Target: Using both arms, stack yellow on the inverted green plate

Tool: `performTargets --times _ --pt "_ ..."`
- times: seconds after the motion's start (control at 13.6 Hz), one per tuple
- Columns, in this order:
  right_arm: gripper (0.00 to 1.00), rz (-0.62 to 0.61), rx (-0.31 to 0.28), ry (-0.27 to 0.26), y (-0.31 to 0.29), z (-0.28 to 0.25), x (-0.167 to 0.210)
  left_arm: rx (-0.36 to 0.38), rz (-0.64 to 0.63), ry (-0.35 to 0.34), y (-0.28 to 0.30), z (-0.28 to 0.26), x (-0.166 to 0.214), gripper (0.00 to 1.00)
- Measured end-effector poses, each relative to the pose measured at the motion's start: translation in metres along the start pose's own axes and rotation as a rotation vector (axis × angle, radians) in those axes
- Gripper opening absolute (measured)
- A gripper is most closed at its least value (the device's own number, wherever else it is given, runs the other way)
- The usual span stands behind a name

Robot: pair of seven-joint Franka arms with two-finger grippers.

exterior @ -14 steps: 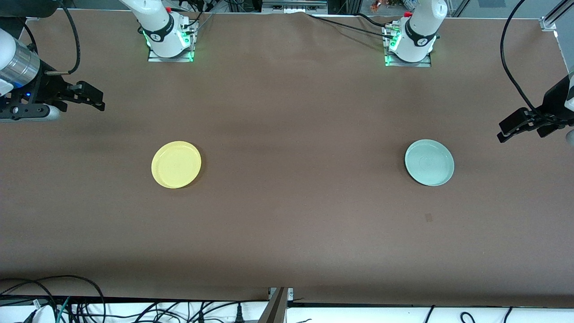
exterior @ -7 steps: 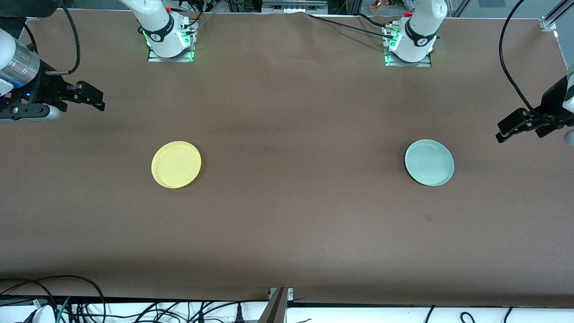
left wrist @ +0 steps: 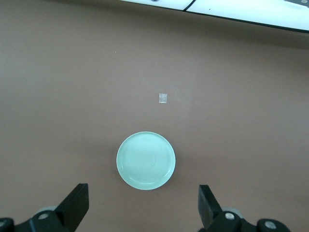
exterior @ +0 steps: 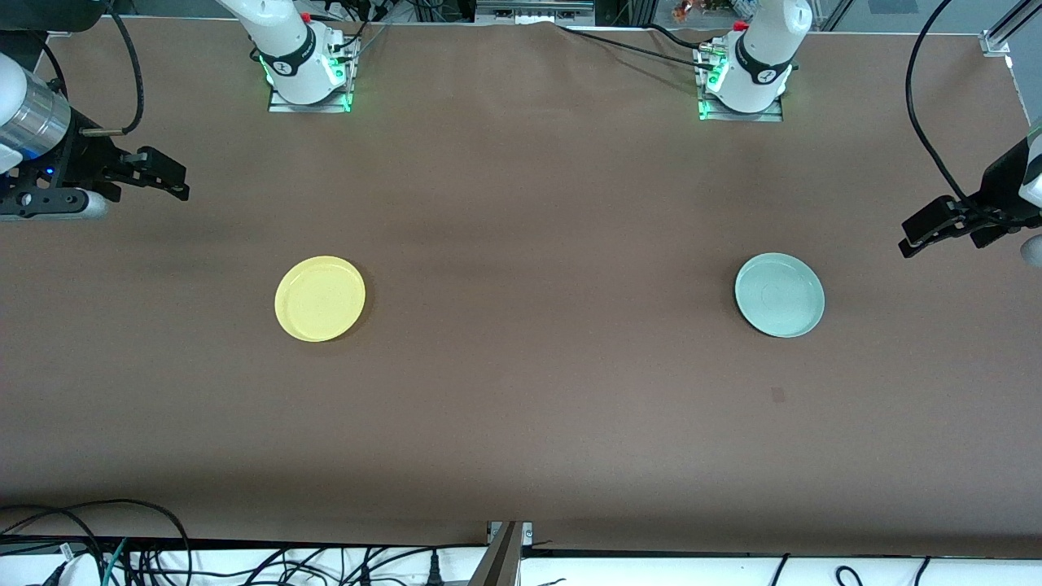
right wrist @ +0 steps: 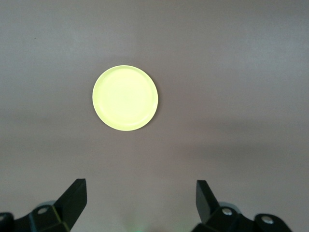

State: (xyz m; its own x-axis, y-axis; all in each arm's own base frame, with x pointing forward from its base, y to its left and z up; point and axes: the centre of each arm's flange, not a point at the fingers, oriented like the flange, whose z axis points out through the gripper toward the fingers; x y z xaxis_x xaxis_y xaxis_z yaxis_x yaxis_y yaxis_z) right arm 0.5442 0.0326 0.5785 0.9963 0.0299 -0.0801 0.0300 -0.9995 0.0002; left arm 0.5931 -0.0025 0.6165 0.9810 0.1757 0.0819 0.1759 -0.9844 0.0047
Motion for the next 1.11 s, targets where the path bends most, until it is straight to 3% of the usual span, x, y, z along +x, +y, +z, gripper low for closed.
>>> performTargets --times 1.11 --pt "1.0 -0.013 -0.001 -0.006 -0.0074 0.0004 -0.001 0.004 -0.006 -0.018 -0.004 0.0008 -0.0016 1.0"
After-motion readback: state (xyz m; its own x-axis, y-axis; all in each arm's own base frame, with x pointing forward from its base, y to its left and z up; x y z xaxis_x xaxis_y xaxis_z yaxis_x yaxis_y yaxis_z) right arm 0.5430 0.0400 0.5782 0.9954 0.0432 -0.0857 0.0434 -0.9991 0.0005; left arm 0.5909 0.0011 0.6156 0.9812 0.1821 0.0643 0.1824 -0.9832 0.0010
